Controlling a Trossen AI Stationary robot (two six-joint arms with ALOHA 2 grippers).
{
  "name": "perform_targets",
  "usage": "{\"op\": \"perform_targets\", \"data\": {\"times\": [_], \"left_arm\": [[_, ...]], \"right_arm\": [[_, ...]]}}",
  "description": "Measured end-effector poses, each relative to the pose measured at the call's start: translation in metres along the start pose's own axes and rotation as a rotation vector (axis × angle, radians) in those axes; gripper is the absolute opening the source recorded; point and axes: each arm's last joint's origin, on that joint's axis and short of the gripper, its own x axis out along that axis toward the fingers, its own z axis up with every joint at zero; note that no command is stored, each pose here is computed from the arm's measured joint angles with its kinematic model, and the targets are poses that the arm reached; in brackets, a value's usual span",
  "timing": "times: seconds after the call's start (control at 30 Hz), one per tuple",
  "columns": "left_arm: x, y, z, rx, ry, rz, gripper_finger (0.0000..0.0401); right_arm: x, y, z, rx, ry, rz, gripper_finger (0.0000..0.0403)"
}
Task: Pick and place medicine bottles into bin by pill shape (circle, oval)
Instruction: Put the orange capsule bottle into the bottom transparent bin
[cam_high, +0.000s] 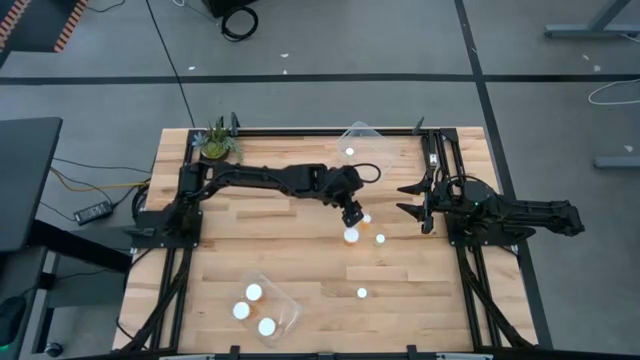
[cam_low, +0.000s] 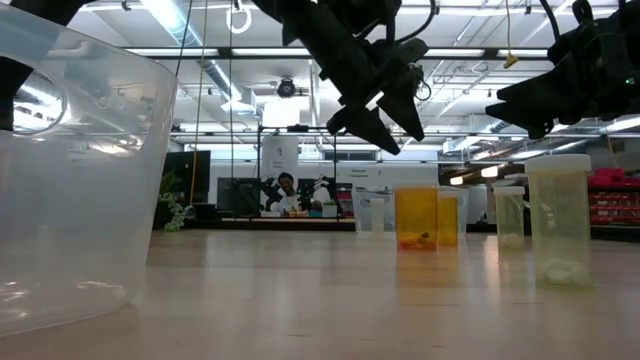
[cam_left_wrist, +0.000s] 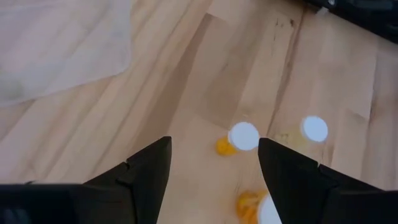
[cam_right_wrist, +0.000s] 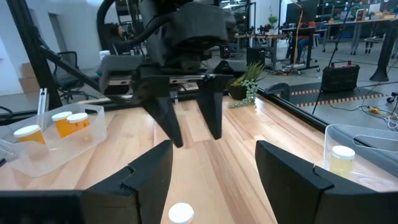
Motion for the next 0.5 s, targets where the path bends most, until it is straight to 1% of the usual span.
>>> {"op": "perform_targets", "data": {"times": [0.07, 0.17, 0.23, 0.37, 0.5], "left_arm": [[0.0, -0.001, 0.0, 0.007, 0.0, -0.002, 0.0249], [0.008, -0.005, -0.006, 0.02, 0.023, -0.005, 0.0248], [0.012, -0.01, -0.014, 0.046, 0.07, -0.026, 0.0247], [0.013, -0.026, -0.022, 0.125, 0.083, -0.063, 0.0247], [0.011, -0.034, -0.027, 0.153, 0.095, -0.057, 0.0253]], "right_arm": [[0.0, 0.0, 0.0, 0.0, 0.0, 0.0, 0.0237], [0.0, 0.0, 0.0, 0.0, 0.0, 0.0, 0.0237], [0.0, 0.0, 0.0, 0.0, 0.0, 0.0, 0.0237], [0.0, 0.0, 0.0, 0.0, 0.0, 0.0, 0.0237], [0.0, 0.0, 0.0, 0.0, 0.0, 0.0, 0.0237]]}}
